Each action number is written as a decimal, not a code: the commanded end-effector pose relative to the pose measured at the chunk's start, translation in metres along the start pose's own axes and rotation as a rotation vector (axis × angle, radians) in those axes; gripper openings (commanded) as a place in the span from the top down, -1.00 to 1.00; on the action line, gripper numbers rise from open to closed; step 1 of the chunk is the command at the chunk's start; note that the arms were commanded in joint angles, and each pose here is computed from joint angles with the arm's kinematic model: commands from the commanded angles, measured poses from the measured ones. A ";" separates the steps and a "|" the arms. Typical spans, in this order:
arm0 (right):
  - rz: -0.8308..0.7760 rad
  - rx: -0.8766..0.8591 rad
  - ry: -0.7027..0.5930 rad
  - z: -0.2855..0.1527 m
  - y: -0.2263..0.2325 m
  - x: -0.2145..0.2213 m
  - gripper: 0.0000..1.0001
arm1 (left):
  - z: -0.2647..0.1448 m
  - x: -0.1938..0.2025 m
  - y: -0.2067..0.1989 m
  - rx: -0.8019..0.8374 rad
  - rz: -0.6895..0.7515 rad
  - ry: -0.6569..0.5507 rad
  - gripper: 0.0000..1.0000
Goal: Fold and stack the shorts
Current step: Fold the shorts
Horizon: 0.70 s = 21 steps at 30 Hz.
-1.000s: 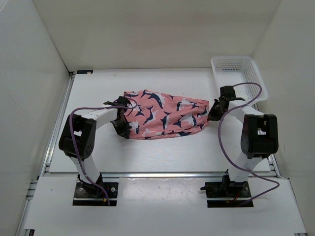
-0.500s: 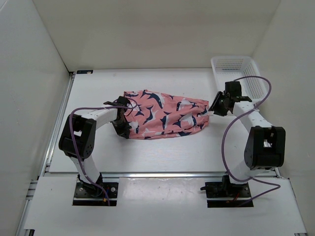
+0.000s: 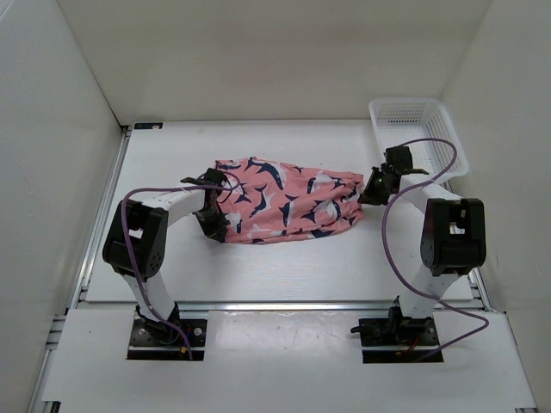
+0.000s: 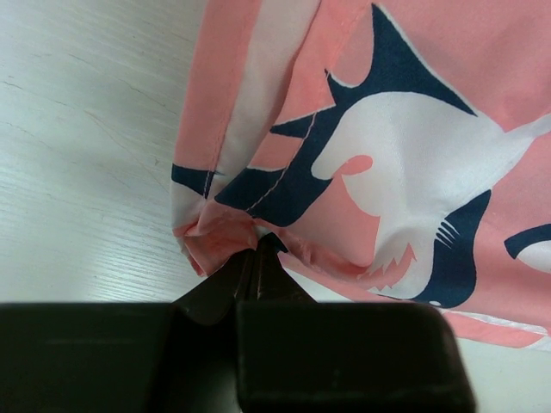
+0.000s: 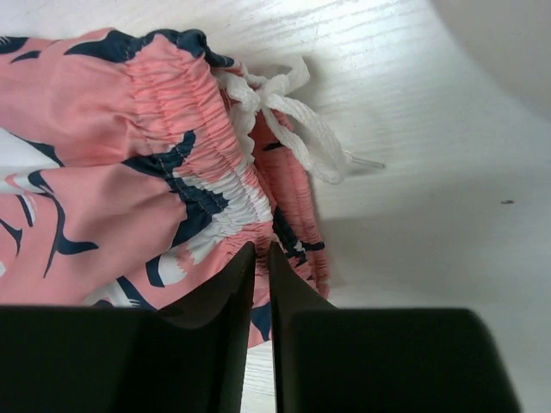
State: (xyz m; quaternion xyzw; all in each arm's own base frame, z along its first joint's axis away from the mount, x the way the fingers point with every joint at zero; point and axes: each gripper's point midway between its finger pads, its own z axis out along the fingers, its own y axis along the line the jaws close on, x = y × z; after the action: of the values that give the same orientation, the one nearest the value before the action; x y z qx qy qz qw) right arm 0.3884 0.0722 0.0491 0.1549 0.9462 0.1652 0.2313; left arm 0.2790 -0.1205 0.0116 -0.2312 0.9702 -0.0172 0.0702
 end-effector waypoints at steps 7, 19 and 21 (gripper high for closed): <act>-0.043 -0.063 -0.137 -0.031 0.020 -0.029 0.98 | -0.006 -0.014 0.004 -0.012 0.003 -0.068 0.79; -0.047 -0.015 -0.220 -0.072 0.021 -0.042 0.98 | -0.007 -0.012 0.006 -0.019 0.013 -0.062 0.79; -0.037 0.051 -0.226 -0.074 0.010 -0.043 0.98 | -0.007 -0.012 0.006 -0.019 0.013 -0.062 0.79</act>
State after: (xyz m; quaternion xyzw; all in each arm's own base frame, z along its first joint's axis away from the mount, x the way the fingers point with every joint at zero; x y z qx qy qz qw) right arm 0.3880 0.0654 0.1109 0.1507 0.9252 0.1616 0.3084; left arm 0.2792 -0.1197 0.0115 -0.2298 0.9705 -0.0156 0.0712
